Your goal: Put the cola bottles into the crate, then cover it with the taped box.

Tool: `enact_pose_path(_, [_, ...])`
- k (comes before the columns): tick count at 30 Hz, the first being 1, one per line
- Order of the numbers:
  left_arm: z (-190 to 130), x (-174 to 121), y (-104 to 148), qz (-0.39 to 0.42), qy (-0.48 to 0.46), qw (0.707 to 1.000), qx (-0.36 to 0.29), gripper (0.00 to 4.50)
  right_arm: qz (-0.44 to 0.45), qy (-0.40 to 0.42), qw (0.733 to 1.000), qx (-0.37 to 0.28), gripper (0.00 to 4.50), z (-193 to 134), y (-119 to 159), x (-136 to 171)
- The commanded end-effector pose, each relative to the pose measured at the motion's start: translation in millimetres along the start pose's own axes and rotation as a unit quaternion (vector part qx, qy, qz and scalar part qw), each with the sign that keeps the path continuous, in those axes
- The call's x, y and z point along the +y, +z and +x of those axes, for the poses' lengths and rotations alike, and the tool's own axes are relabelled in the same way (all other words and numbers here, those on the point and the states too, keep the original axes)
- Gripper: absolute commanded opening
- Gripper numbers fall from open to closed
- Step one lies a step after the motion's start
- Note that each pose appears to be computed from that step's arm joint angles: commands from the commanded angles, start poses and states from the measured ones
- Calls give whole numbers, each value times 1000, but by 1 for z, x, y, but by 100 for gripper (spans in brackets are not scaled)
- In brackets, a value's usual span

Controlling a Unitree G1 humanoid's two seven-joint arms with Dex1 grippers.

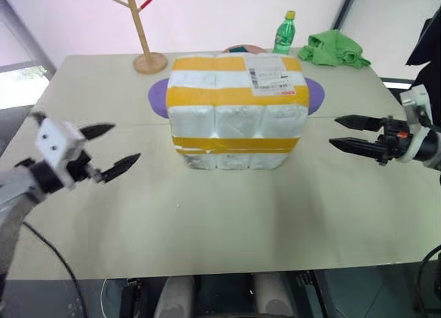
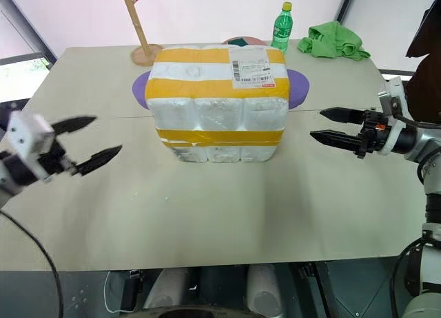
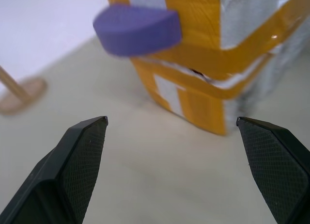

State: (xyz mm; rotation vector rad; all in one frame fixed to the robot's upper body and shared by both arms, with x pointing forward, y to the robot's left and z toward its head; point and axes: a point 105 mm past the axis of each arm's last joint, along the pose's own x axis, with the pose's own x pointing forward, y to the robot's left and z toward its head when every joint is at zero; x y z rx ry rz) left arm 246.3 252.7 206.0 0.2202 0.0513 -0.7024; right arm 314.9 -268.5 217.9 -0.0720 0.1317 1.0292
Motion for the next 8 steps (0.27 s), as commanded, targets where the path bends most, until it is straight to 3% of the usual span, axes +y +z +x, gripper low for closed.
enact_pose_path(1, [-36,6,17,-74,2,997,-29,446,-21,-1,1000,3,450,-16,7,-4])
enact_pose_path(8, [-58,22,25,-112,18,993,-36,446,-13,0,1000,13,450,-24,-4,-10])
